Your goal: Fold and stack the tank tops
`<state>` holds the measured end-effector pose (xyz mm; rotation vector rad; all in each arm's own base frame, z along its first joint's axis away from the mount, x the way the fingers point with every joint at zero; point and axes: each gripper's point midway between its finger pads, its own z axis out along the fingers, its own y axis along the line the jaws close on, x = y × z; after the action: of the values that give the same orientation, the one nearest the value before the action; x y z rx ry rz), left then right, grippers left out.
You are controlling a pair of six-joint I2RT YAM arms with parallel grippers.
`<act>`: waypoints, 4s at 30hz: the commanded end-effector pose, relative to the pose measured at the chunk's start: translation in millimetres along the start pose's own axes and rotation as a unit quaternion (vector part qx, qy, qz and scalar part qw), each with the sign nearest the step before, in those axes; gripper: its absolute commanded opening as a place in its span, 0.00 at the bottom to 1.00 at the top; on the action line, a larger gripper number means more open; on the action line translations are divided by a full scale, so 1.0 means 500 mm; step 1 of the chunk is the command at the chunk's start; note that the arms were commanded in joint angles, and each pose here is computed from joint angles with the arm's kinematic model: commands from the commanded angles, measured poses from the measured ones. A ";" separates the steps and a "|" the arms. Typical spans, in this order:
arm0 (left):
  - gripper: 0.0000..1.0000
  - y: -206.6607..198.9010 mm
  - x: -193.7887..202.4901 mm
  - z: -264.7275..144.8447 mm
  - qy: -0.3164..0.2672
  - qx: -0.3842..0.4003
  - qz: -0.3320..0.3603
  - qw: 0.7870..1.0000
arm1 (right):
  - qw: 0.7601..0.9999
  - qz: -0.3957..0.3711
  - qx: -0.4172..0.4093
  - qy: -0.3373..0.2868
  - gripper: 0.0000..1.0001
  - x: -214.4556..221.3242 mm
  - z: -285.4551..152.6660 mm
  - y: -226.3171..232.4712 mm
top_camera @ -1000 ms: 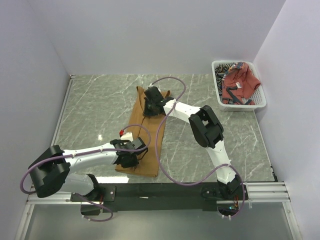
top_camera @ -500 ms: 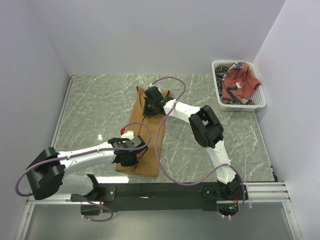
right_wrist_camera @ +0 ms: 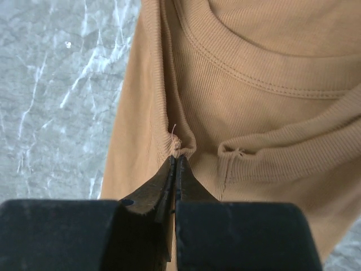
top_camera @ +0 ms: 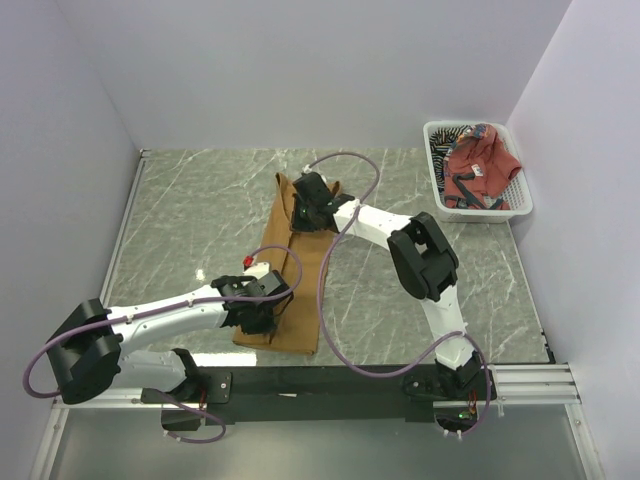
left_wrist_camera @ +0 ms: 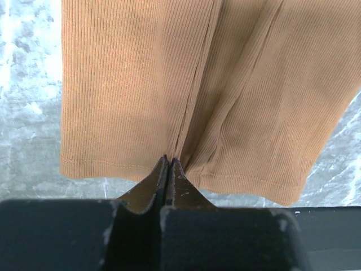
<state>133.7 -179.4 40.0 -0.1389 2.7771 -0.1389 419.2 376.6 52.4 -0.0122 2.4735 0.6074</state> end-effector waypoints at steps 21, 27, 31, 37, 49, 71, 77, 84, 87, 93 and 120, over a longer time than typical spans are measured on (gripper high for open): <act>0.21 -0.039 0.013 -0.005 0.021 0.054 0.013 0.998 | 0.999 -0.004 0.007 -0.037 0.27 -0.023 -0.046 -0.016; 0.57 -0.051 -0.044 -0.046 -0.028 0.052 -0.001 0.998 | 0.998 -0.012 -0.001 -0.067 0.48 -0.067 -0.121 0.006; 0.69 -0.024 -0.106 -0.071 -0.080 0.021 -0.051 0.995 | 0.997 -0.003 0.015 -0.081 0.49 -0.050 -0.177 -0.020; 0.62 -0.016 -0.226 -0.047 -0.109 0.033 -0.105 0.988 | 0.995 0.000 0.067 -0.073 0.45 -0.041 -0.185 -0.092; 0.56 -0.036 -0.402 0.041 -0.135 0.032 -0.118 0.983 | 0.994 -0.004 0.098 -0.037 0.58 -0.030 -0.067 -0.059; 0.54 0.014 -0.500 -0.069 -0.184 0.100 -0.165 0.964 | 0.971 -0.090 0.221 0.029 0.52 0.007 0.019 -0.138; 0.54 -0.003 -0.506 -0.074 -0.181 0.119 -0.160 0.963 | 0.969 -0.122 0.211 0.045 0.52 -0.062 0.049 -0.170; 0.54 -0.014 -0.496 -0.026 -0.152 0.124 -0.159 0.968 | 0.973 -0.118 0.199 0.013 0.54 -0.178 0.062 -0.235; 0.55 -0.018 -0.478 -0.004 -0.137 0.131 -0.159 0.969 | 0.976 -0.114 0.186 -0.022 0.61 -0.246 0.053 -0.262; 0.61 -0.009 -0.424 0.031 -0.108 0.134 -0.168 0.971 | 0.983 -0.102 0.127 -0.084 0.66 -0.331 0.005 -0.222; 0.31 0.080 -0.179 0.129 -0.049 0.025 -0.159 0.986 | 0.994 0.062 0.087 0.006 0.63 0.287 -0.326 -0.092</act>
<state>244.3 -138.6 19.7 -0.5622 2.6126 -0.3339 225.4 261.3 54.9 0.0953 2.6026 0.2801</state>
